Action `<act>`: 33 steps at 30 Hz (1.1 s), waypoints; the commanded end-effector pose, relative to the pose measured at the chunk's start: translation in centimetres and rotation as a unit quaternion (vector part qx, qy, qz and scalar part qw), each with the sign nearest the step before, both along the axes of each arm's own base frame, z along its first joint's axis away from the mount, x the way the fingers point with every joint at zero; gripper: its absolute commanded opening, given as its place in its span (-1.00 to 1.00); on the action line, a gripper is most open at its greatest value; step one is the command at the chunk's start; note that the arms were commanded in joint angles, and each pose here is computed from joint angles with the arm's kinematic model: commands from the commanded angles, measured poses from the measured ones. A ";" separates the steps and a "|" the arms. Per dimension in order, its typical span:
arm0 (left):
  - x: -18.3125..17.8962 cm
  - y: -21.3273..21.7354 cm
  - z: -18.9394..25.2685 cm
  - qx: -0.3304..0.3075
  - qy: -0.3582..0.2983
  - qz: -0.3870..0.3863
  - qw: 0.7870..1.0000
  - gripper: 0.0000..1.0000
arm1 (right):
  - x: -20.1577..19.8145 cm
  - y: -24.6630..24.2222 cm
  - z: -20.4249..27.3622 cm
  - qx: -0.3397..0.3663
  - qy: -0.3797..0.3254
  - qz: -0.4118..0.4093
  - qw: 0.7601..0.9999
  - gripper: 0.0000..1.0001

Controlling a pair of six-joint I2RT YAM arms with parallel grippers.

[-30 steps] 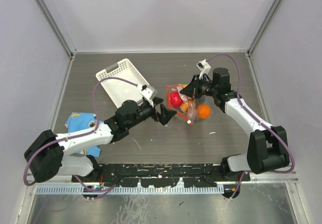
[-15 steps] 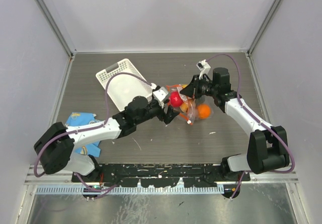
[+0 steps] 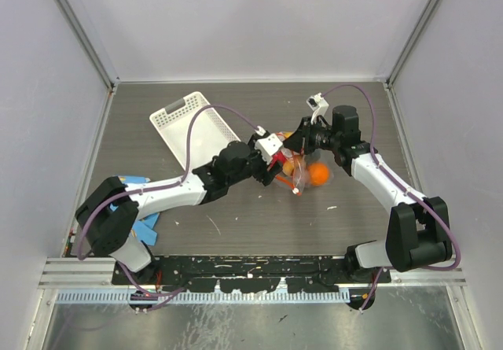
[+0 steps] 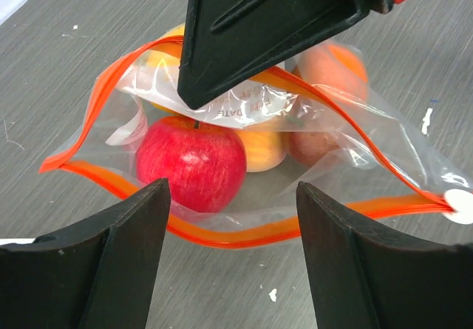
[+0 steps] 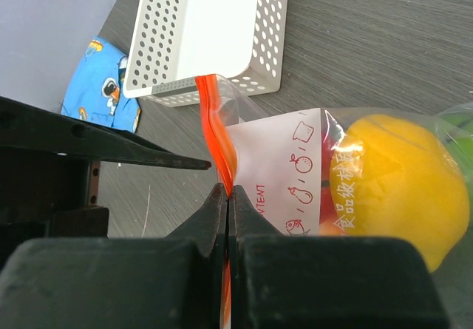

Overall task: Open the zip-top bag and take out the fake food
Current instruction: Pick up the fake fruit from the zipper food storage bag.

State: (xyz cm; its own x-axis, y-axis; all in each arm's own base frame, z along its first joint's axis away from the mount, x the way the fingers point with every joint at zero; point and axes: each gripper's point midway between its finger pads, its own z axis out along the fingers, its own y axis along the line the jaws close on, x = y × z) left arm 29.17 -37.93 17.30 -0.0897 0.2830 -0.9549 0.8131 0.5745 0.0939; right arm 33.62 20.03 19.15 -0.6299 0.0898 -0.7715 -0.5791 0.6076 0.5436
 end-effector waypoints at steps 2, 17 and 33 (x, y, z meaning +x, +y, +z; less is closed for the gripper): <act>2.2 -0.7 1.5 0.007 -0.043 0.011 0.999 0.43 | 0.5 0.7 2.3 0.009 -0.033 0.016 0.999 -0.99; 5.9 -1.3 -0.4 0.016 -0.112 0.066 0.991 0.83 | -0.5 1.9 2.8 0.018 -0.034 0.044 0.998 -0.99; 7.4 -0.8 -2.4 0.026 -0.154 0.096 0.983 0.27 | -1.3 2.6 3.3 0.028 -0.035 0.063 0.997 -0.99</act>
